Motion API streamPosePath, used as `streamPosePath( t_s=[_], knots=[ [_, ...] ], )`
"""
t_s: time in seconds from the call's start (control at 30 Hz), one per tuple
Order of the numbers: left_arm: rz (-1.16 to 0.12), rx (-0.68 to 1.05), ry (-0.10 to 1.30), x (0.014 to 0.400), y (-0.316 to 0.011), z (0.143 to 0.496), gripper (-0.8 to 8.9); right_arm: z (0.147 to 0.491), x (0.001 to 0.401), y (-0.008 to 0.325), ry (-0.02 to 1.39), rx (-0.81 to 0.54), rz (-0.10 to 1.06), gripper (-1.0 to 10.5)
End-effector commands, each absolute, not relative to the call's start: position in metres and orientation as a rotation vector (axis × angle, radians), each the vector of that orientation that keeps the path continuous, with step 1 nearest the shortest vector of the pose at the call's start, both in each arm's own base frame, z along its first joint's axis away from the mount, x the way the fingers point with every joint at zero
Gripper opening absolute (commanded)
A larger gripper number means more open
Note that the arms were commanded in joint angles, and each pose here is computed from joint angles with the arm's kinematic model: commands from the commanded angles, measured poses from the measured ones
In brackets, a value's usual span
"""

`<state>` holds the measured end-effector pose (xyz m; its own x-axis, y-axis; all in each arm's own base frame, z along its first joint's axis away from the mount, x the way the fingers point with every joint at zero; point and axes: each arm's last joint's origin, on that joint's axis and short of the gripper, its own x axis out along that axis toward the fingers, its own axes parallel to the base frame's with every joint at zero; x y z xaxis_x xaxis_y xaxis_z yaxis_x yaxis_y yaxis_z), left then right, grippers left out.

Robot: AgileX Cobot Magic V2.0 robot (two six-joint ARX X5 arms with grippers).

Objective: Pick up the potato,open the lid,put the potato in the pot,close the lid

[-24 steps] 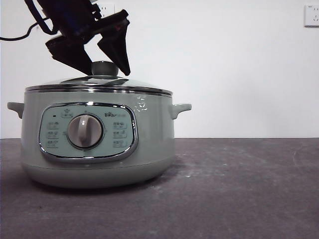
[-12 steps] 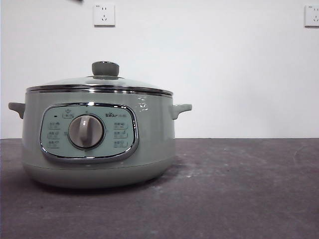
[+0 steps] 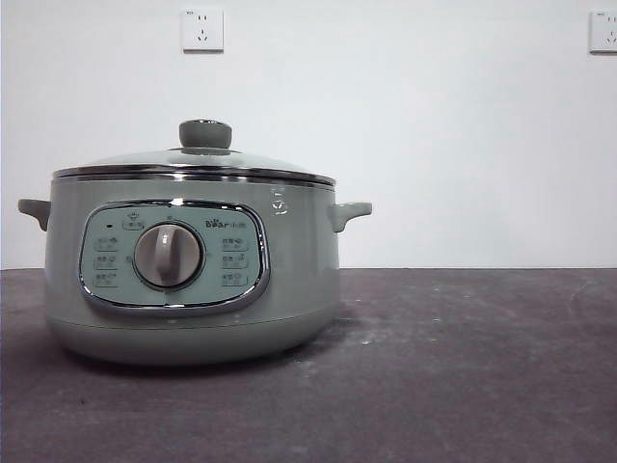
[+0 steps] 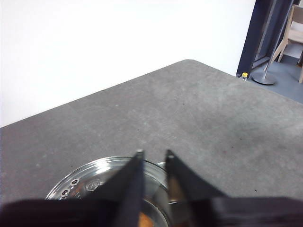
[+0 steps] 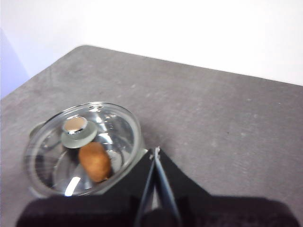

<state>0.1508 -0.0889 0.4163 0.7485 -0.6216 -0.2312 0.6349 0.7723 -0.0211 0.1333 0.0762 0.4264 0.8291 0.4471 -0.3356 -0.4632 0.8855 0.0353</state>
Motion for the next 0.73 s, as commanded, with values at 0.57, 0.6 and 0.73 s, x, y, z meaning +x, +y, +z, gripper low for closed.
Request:
streamPosePath(
  t_s=[0.57, 0.6, 0.73],
  knots=[
    [-0.644, 0.064, 0.238, 0.150, -0.087, 0.349, -0.04, 0.333, 0.113, 0.065, 0.396, -0.027, 0.406, 0.0],
    [-0.635, 0.066, 0.244, 0.150, -0.087, 0.349, -0.04, 0.333, 0.113, 0.064, 0.399, -0.028, 0.407, 0.0],
    [-0.633, 0.072, 0.275, 0.149, -0.086, 0.346, -0.03, 0.332, 0.112, 0.064, 0.407, -0.031, 0.407, 0.0]
  ],
)
